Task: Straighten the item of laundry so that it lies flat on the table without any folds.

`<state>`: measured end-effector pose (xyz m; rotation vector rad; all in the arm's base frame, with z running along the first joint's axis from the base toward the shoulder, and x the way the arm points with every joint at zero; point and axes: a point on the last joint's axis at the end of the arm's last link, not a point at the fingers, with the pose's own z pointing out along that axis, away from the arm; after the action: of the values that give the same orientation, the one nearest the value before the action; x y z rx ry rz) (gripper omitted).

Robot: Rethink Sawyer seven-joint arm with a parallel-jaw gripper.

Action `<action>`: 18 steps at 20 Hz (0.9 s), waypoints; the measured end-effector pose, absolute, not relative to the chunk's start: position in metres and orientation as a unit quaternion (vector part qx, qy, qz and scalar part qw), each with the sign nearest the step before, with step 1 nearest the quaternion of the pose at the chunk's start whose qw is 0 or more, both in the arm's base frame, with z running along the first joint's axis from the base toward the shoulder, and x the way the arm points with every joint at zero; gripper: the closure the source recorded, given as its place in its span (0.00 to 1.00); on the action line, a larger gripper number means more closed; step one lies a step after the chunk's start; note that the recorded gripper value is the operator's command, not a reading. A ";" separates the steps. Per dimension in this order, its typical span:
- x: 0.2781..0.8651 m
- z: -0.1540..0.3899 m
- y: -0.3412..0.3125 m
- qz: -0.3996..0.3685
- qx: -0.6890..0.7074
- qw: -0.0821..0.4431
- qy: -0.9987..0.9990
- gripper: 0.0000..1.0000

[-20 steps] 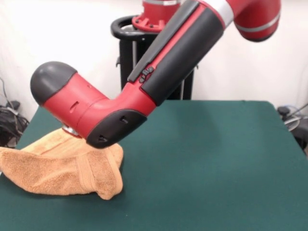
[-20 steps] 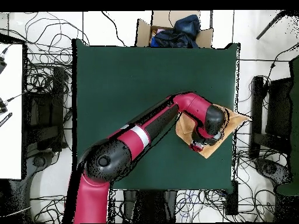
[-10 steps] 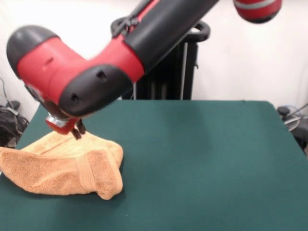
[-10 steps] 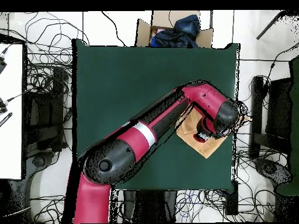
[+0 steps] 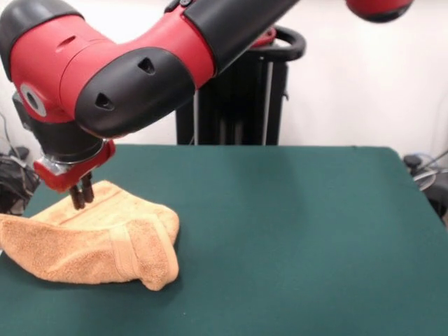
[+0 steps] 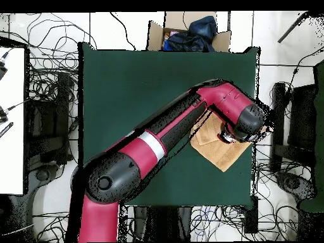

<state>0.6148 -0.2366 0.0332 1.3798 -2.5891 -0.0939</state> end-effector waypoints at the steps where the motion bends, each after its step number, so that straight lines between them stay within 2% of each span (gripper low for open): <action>1: 0.615 0.032 -0.237 -0.029 0.462 0.103 -0.881 1.00; 18: 0.619 0.020 -0.240 0.011 0.384 0.091 -0.919 1.00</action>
<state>0.6187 -0.2403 0.0201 1.1416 -2.7297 0.0323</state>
